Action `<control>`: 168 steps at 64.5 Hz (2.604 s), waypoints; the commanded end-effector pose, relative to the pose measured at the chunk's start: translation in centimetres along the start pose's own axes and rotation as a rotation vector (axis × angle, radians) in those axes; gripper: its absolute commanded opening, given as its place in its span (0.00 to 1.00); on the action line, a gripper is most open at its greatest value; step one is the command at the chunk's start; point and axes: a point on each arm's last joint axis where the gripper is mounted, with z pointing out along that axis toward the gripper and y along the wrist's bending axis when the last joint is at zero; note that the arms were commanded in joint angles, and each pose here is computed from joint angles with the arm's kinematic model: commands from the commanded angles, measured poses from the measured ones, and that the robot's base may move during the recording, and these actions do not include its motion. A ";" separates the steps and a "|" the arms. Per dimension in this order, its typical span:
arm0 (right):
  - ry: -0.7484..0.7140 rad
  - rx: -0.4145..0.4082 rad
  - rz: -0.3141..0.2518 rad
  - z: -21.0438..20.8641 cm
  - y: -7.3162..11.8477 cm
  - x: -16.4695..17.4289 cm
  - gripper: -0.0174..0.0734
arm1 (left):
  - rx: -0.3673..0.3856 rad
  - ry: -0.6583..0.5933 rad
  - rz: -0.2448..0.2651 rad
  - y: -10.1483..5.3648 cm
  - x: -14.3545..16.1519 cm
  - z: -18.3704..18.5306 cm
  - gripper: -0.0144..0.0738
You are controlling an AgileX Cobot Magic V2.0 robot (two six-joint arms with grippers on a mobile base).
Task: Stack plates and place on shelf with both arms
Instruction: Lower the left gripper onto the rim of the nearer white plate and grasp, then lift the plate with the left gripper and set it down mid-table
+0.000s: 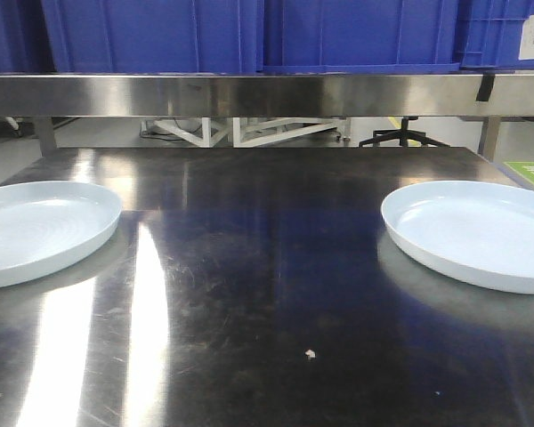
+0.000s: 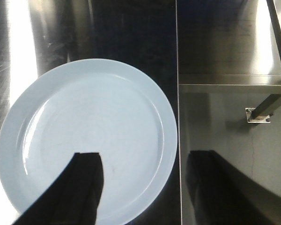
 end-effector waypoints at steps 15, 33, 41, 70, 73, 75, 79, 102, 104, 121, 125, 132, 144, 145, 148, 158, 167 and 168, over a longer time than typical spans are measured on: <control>-0.107 -0.006 -0.008 -0.8 0.1 -1.8 0.74 | 0.006 -0.103 -0.016 0.1 -1.7 0.1 0.93; -0.102 -0.005 -0.008 -0.8 0.1 -1.7 0.74 | 0.008 -0.081 -0.015 0.0 -1.8 1.9 0.93; -0.101 -0.005 -0.008 -0.8 0.1 -1.7 0.74 | 0.010 -0.064 -0.018 -0.1 -1.7 2.8 0.93; -0.096 -0.004 -0.008 -0.8 0.0 -1.6 0.74 | 0.023 -0.091 -0.037 -0.2 -1.8 1.9 0.28; -0.095 -0.004 -0.008 -0.8 0.0 -1.6 0.74 | 0.030 -0.105 -0.048 -0.2 -1.9 1.3 0.28; -0.095 -0.004 -0.008 -0.8 0.0 -1.6 0.74 | 0.035 -0.117 -0.055 -0.3 -2.0 0.9 0.28; -0.095 -0.004 -0.008 -0.8 0.0 -1.6 0.74 | 0.046 -0.148 -0.071 -0.3 -2.1 -0.3 0.28; -0.095 -0.004 -0.008 -0.8 0.0 -1.6 0.74 | 0.154 -0.340 -0.142 -1.4 -2.1 -6.9 0.28; -0.095 -0.004 -0.008 -0.8 0.0 -1.6 0.74 | 0.170 -0.349 -0.137 -1.9 -2.1 -7.2 0.28; -0.088 -0.003 -0.008 -0.8 0.0 -1.5 0.74 | 0.367 -0.387 -0.033 -8.8 -1.9 -7.8 0.28; -0.085 -0.002 -0.008 -0.8 0.0 -1.5 0.74 | 0.412 -0.391 -0.021 -10.4 -1.8 -7.6 0.28; -0.082 -0.002 -0.008 -0.8 0.0 -1.5 0.74 | 0.470 -0.369 0.025 -13.5 -2.0 -7.1 0.28; -0.082 -0.002 -0.008 -0.8 0.0 -1.5 0.74 | 0.507 -0.329 0.089 -17.1 -2.8 -5.7 0.28; -0.082 -0.002 -0.008 -0.8 0.0 -1.5 0.74 | 0.507 -0.325 0.091 -17.4 -2.9 -5.5 0.28; -0.082 -0.002 -0.008 -0.8 0.0 -1.5 0.74 | 0.508 -0.320 0.096 -17.9 -3.3 -5.0 0.28; -0.082 -0.002 -0.008 -0.8 0.0 -1.5 0.74 | 0.472 -0.296 0.156 -18.4 -3.6 -3.3 0.31; -0.081 -0.002 -0.008 -0.8 0.0 -1.5 0.74 | 0.449 -0.299 0.198 -18.4 -3.6 -2.8 0.53; -0.081 -0.002 -0.008 -0.8 0.0 -1.5 0.74 | 0.450 -0.301 0.197 -18.4 -3.6 -2.8 0.56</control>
